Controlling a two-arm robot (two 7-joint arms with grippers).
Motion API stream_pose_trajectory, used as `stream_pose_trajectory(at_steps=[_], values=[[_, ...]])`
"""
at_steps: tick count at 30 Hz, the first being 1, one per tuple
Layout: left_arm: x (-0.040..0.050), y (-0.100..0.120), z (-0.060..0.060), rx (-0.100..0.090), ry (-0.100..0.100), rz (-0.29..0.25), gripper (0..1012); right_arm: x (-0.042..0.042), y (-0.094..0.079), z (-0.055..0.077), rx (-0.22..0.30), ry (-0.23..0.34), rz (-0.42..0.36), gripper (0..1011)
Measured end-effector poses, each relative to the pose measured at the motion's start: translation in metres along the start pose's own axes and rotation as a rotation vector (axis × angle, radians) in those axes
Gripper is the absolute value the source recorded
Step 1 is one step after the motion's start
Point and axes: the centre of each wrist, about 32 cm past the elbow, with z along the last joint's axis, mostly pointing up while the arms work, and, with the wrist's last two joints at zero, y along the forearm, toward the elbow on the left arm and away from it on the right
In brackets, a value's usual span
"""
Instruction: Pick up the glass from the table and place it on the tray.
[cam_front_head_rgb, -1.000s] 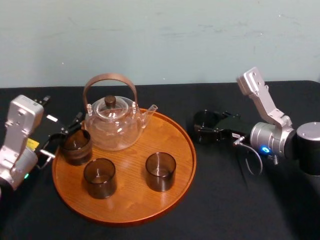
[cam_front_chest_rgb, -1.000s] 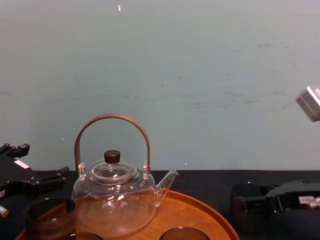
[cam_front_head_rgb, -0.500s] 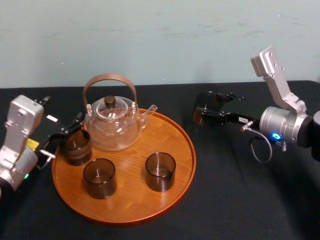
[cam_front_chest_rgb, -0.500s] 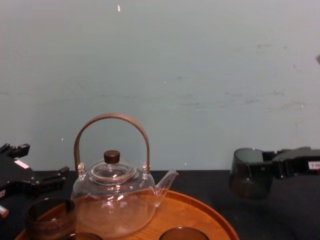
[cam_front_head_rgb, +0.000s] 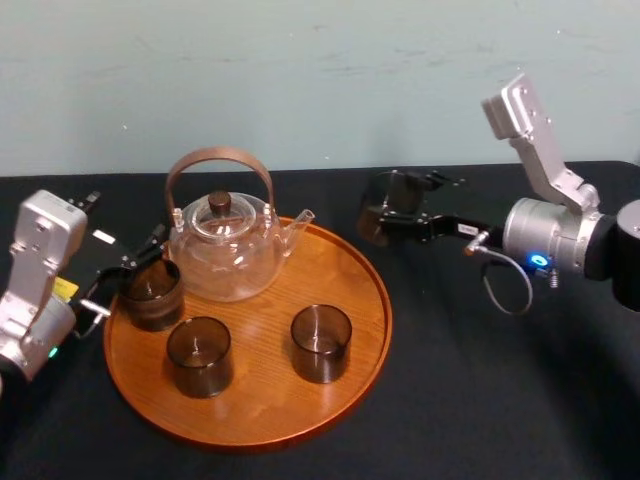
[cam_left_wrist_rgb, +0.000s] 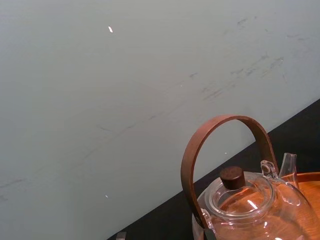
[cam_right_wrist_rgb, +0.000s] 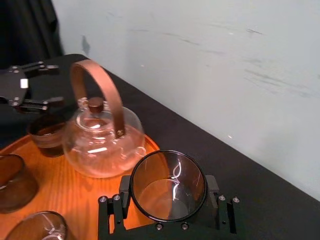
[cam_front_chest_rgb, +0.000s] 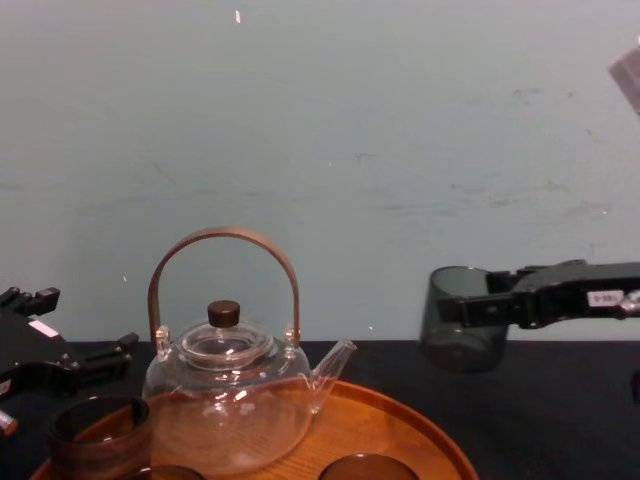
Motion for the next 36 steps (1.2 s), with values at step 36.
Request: stream_pose_trajectory(at_steps=[36], values=[[0.0000, 0.000, 0.000, 0.000, 0.000, 0.000, 1002, -0.0224, 0.054, -0.012, -0.057, -0.052, 0.199, 900]])
